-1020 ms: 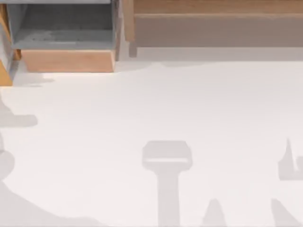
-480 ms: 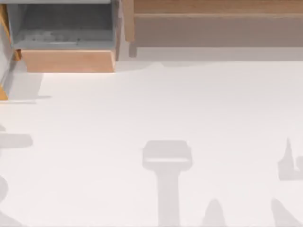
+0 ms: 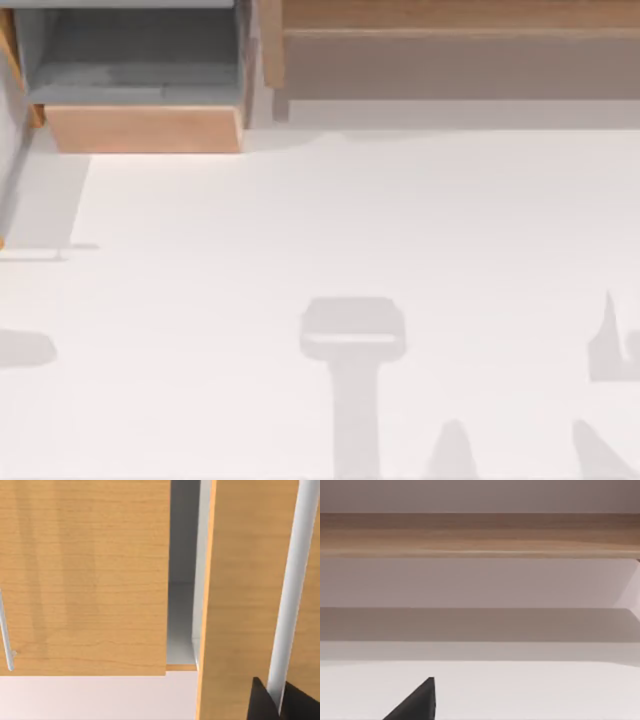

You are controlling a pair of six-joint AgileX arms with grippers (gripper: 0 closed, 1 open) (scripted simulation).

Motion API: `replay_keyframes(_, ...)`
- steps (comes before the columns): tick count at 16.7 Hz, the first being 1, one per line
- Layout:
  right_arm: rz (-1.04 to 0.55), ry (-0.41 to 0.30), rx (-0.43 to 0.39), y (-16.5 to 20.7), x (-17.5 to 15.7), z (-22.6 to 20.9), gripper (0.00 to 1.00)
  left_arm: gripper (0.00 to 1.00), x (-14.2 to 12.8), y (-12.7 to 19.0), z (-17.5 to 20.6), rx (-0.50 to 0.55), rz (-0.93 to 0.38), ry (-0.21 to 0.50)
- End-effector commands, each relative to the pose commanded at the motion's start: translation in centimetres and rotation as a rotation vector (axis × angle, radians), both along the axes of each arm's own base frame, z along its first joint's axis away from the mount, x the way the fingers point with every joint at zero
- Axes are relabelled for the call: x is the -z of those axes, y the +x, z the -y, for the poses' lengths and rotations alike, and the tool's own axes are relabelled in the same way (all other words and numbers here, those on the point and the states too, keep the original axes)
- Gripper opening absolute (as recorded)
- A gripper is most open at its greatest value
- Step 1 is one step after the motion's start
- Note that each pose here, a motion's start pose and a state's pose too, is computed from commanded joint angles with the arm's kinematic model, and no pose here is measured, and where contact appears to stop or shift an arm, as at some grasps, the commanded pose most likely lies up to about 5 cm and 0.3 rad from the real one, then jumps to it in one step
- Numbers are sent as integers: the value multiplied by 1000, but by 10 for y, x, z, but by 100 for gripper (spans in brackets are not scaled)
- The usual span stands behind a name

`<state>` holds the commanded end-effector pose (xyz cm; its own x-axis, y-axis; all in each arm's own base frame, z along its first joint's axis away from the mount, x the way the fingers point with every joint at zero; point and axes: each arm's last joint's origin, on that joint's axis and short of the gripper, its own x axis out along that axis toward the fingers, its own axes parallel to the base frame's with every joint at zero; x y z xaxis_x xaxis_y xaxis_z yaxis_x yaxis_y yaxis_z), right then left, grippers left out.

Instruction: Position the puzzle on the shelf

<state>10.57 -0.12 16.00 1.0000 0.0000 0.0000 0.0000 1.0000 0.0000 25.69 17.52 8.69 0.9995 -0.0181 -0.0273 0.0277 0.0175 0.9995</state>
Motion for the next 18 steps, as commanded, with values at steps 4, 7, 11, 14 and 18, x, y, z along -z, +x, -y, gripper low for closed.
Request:
replay_keyframes(4,0,0,0,0,0,0,100,0,-1,-12,0,-1,3,3)
replay_keyframes(7,0,0,0,0,0,0,100,8,-1,-12,0,-1,3,3)
replay_keyframes(11,0,0,0,0,0,0,100,38,-1,-12,0,-1,3,3)
replay_keyframes(14,0,0,0,0,0,0,100,60,-1,-12,0,-1,3,3)
replay_keyframes(18,0,0,0,0,0,0,100,90,-1,-12,0,-1,3,3)
